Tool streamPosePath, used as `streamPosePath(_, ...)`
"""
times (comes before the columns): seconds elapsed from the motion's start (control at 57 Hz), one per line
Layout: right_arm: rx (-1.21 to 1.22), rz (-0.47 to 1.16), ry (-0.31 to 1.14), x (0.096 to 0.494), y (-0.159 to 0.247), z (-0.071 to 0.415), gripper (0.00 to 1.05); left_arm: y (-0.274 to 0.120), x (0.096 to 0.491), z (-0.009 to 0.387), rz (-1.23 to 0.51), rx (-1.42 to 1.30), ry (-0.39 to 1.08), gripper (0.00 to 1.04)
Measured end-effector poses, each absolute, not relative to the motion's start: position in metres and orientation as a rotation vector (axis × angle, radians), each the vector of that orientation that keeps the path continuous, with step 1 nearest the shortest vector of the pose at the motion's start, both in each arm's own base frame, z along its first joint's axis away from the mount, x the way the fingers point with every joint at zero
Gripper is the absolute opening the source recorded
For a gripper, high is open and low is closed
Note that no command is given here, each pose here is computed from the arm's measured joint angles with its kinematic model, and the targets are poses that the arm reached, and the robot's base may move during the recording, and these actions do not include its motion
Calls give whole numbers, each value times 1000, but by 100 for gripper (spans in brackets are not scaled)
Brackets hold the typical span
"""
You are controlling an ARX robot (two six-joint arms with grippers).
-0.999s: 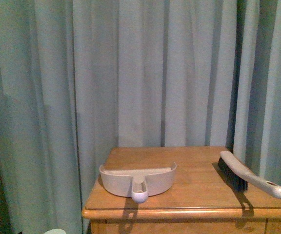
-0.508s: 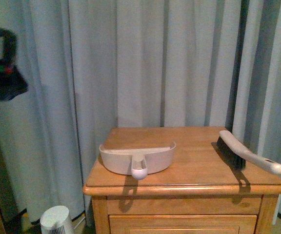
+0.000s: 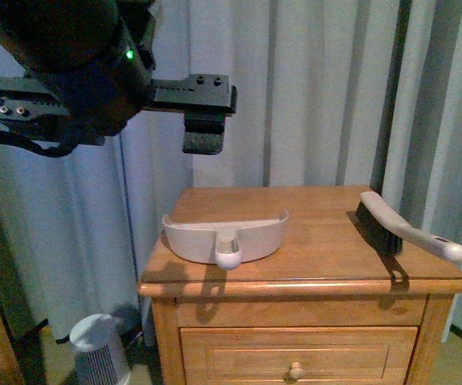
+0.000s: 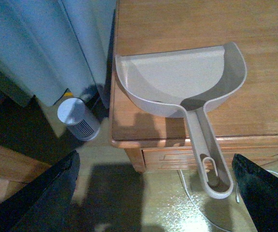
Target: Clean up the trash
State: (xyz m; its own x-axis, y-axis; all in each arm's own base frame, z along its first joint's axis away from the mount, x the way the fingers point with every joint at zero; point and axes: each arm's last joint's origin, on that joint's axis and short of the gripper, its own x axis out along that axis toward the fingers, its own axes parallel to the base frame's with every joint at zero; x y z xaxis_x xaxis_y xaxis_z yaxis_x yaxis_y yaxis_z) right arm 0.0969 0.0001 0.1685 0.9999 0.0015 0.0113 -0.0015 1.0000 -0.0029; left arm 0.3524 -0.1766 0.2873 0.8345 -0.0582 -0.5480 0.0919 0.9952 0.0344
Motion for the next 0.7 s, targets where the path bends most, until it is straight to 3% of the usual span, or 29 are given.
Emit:
streamPosePath(0.351, -3, 1, -11, 97, 0, 169, 97, -215, 382, 228, -90, 42, 688, 97)
streamPosePath(0.701, -3, 2, -11, 97, 0, 169, 97, -226, 399, 218, -149, 87, 675, 97)
